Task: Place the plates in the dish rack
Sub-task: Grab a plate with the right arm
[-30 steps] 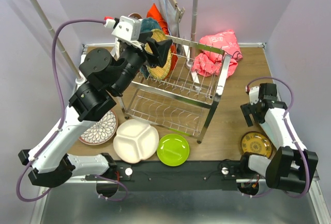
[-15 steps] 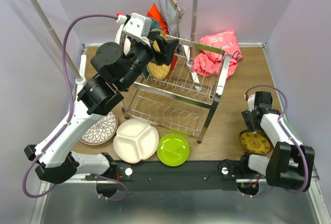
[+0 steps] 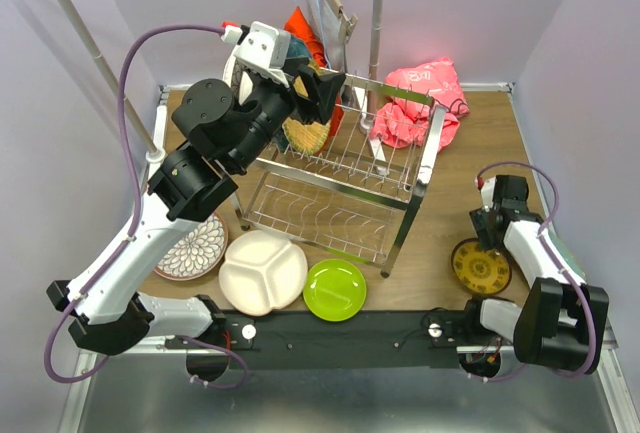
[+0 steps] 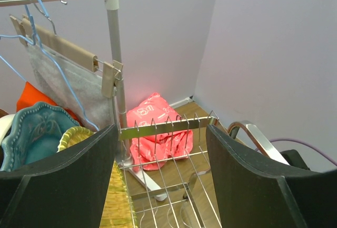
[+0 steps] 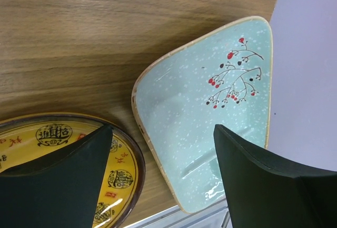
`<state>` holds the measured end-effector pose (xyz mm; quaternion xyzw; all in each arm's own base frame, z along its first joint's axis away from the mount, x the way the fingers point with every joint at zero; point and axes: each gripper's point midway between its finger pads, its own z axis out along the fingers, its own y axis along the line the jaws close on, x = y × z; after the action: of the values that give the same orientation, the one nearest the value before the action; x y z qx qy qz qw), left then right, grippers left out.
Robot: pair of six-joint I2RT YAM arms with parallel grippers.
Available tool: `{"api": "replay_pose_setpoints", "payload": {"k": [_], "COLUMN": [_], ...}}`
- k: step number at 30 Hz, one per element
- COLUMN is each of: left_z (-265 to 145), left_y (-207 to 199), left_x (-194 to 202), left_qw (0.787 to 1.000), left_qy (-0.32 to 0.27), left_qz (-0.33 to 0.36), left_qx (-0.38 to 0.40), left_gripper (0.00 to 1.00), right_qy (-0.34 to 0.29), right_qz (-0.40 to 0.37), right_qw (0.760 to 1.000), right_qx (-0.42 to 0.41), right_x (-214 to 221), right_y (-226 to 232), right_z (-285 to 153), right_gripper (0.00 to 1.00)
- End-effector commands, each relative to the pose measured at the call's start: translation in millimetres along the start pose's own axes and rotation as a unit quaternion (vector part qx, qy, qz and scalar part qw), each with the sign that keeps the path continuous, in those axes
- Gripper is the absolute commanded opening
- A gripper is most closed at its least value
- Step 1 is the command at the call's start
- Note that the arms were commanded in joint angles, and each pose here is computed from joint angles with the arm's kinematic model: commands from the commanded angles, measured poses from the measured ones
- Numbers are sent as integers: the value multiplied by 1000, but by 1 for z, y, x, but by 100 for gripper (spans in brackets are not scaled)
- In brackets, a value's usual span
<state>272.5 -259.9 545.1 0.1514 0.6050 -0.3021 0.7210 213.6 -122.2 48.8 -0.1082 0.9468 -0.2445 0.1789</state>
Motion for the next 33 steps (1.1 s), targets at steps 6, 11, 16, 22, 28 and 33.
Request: {"api": "replay_pose_setpoints", "payload": {"k": [6,11,16,22,28,33], "left_z": [-1,0,2,1,3,2], "left_y": [-3,-2,-3,-2,-2,-2], "left_x": [-8,-8,-7,-5,-4,-6], "left_qw": [1000,1000,1000,1000,1000,1000], "left_qy": [-7,-6,-4,-3,-1,-3], "left_qz": [-7,-7,-7,-5,-4,-5], "left_qx": [11,11,13,12,14,14], "left_gripper": [77,77,77,77,77,77], "right_qy": [-37,-50,-40,-23,-10,-7], "right_qz": [38,57,53,40,39,36], "right_qw": [999,997,998,999,999,999], "right_qx": [10,-23,-17,7,14,19], "right_x": [-22,-34,-31,-15,-8,-7], "right_y": [-15,-10,-9,-6,0,0], "right_z": [-16,-24,-16,1,14,20], "right_gripper": [86,86,87,86,81,78]}}
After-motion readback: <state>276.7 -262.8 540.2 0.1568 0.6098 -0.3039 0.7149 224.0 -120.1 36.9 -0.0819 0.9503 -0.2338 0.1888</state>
